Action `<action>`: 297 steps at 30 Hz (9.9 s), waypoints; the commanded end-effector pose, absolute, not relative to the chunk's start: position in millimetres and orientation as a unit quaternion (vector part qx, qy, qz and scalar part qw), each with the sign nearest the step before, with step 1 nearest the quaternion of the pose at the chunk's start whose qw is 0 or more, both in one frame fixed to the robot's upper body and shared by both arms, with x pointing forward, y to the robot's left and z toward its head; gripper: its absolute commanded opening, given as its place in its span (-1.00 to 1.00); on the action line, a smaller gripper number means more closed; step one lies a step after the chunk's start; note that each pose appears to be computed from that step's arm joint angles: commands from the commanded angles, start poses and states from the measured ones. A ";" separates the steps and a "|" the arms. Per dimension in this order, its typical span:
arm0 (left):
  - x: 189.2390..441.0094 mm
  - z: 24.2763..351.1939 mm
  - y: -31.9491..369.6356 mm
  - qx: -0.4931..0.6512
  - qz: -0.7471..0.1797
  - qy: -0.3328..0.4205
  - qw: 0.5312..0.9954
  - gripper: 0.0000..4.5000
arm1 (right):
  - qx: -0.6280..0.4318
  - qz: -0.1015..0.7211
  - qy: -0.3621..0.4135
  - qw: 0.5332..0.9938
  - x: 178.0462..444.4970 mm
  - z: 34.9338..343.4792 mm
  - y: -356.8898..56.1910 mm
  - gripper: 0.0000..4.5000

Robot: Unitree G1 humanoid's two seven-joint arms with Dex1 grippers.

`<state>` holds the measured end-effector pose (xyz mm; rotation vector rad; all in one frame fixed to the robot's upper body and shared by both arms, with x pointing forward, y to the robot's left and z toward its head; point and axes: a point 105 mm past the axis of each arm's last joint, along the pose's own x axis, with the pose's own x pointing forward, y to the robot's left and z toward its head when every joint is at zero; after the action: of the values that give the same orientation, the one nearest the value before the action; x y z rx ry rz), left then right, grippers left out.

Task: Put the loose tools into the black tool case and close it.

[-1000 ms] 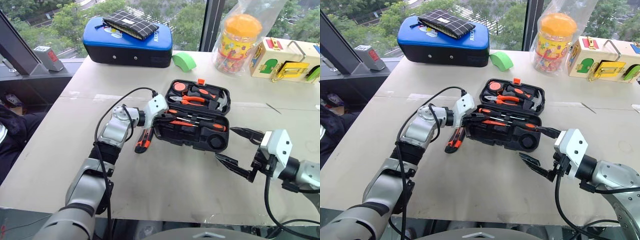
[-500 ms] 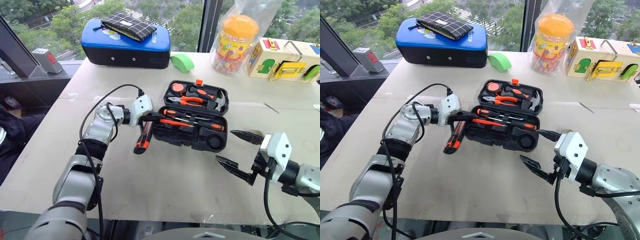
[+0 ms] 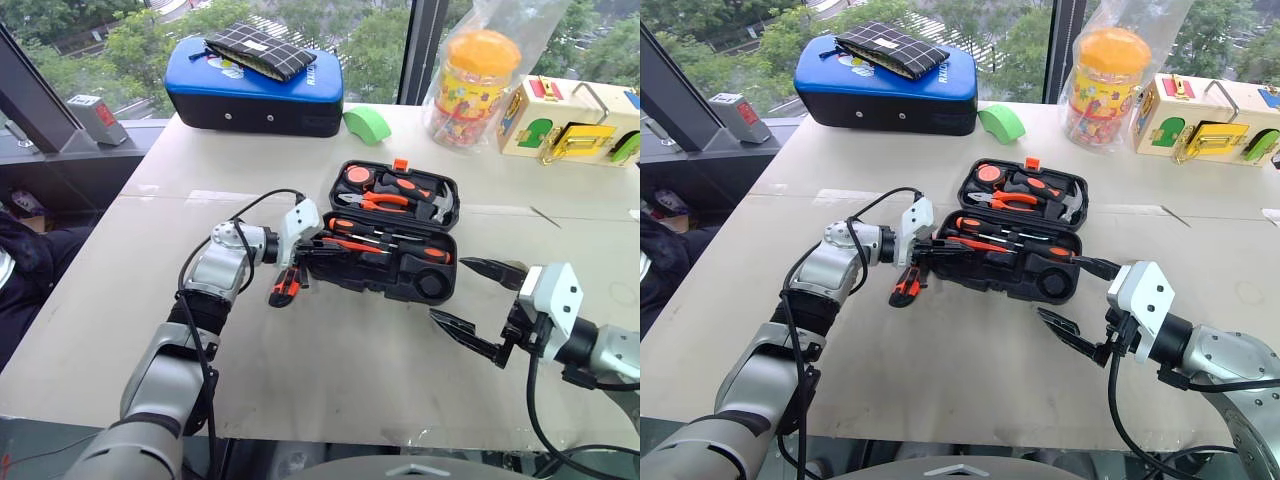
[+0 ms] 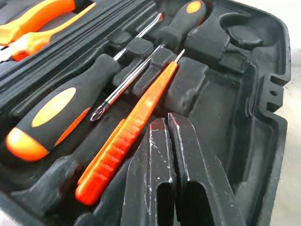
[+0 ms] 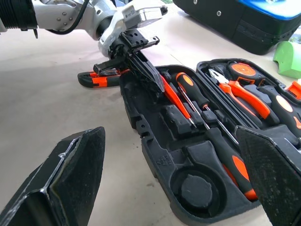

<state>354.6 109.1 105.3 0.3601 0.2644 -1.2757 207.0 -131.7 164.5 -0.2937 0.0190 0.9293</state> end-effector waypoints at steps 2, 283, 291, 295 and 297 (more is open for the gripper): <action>369.4 115.2 105.6 0.218 -0.571 0.104 0.785 -0.98 | -0.145 0.452 -0.010 0.880 204.6 171.4 -127.0 1.00; 422.8 164.7 148.6 -0.082 -0.204 0.131 0.967 0.81 | -0.024 0.146 0.201 0.968 390.1 165.1 -182.5 0.19; 462.5 146.6 131.1 -0.044 -0.196 0.173 0.964 0.58 | 0.039 0.112 0.253 0.960 420.4 141.6 -180.5 0.21; 460.7 134.4 115.7 -0.046 -0.236 0.195 0.951 -0.15 | 0.052 0.107 0.274 0.954 424.6 129.6 -180.4 -0.45; 459.2 132.6 111.9 -0.049 -0.252 0.200 0.946 -0.48 | 0.061 0.110 0.274 0.954 424.6 130.5 -179.6 -0.77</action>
<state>459.9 116.4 131.8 -0.1068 0.4024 -0.4754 424.9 -177.3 133.8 0.1090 0.5437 0.2349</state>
